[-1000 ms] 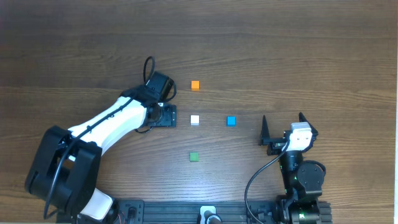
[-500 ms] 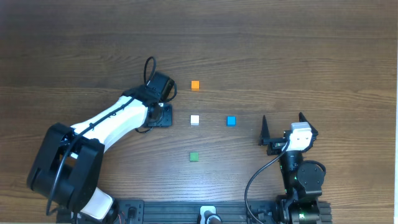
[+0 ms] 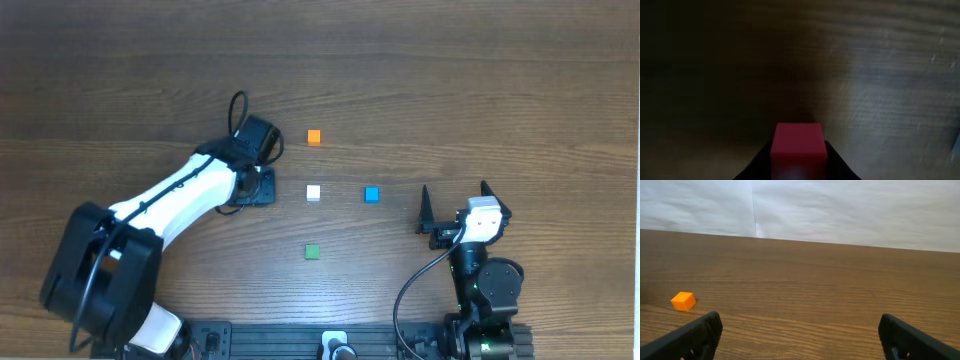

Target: Stack Cubes

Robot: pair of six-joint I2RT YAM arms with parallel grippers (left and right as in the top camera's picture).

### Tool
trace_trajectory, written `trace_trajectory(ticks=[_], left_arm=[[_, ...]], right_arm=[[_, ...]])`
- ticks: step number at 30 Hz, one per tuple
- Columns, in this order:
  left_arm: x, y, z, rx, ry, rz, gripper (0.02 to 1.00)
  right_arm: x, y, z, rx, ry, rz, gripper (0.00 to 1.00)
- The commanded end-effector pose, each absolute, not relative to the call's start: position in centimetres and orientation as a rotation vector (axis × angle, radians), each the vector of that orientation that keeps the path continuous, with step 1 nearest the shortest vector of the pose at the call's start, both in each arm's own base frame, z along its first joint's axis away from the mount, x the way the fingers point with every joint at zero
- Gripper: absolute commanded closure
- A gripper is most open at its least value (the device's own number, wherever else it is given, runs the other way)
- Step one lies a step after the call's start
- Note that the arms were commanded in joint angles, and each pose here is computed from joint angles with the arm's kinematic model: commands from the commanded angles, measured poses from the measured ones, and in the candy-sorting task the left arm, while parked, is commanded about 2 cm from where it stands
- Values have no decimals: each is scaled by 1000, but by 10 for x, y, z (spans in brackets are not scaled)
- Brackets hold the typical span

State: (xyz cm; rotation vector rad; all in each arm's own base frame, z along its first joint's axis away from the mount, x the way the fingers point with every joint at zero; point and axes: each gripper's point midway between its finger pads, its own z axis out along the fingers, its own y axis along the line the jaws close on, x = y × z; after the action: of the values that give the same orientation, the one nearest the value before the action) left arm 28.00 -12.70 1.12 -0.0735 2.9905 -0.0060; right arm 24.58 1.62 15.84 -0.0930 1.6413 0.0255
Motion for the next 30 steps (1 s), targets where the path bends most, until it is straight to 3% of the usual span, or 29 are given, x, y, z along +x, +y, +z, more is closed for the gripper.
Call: trace_trajectory(ticks=[1,8,30], left_arm=[[301,-150,74,-135,2842,18,978],[314,-206,106,-60,2775,-74,978],[288,-251,49,-44,2923,-103,980]], right_arm=[[246,16,156,-99,1644,24,7],[246,16,156,-99,1644,24,9],[246,16,156,-98,1644,23,7]])
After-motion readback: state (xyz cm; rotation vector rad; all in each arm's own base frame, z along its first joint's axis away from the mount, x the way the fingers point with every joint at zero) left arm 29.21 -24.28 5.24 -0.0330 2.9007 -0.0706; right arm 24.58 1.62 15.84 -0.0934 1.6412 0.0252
